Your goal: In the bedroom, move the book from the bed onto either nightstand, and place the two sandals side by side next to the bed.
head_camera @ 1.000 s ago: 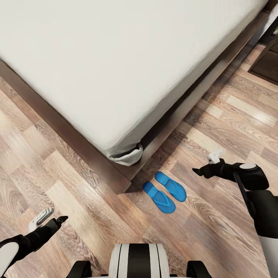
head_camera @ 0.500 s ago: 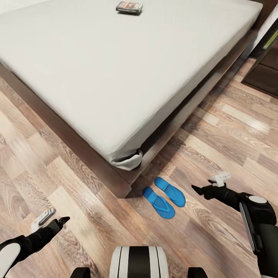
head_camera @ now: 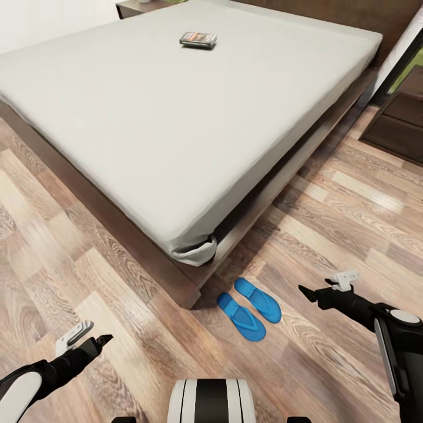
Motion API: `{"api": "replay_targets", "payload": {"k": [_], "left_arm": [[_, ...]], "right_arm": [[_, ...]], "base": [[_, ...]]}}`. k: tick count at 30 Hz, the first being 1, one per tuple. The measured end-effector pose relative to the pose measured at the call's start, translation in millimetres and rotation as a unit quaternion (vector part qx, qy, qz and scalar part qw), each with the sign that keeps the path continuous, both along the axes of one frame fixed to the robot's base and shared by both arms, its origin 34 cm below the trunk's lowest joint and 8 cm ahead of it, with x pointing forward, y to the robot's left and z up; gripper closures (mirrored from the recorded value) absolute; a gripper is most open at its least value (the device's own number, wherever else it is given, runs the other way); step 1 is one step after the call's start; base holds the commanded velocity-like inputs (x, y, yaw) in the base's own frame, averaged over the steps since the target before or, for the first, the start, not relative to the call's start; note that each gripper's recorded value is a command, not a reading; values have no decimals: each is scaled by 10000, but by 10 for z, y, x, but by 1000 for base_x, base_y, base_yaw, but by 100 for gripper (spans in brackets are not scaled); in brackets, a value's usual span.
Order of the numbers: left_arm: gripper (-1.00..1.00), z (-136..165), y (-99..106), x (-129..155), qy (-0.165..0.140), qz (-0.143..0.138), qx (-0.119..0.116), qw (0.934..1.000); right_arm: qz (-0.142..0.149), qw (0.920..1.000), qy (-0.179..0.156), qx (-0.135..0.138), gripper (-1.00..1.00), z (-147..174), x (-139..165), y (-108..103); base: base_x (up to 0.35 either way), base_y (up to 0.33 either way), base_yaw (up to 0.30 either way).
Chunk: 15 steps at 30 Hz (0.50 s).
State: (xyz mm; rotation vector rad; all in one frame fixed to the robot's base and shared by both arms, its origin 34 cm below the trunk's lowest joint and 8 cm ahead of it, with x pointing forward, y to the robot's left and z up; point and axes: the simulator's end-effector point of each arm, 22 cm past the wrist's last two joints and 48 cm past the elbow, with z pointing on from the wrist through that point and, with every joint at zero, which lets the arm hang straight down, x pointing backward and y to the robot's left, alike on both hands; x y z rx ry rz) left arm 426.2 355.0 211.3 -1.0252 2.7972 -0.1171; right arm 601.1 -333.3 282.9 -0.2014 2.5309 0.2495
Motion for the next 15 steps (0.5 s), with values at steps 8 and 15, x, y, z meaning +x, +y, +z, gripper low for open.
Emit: {"api": "replay_targets", "payload": {"k": [8,15], "left_arm": [[-100,-33,207,-106,45,159,290,9994],[-100,-116,360,-208,57,409,529,9977]], "right_arm": [[-66,9999,-69,51,-100,152,28,18],[-69,9999,-67,50,-100,149,26,31]], "base": [[0,0,-180],[-30,0,-254]]}}
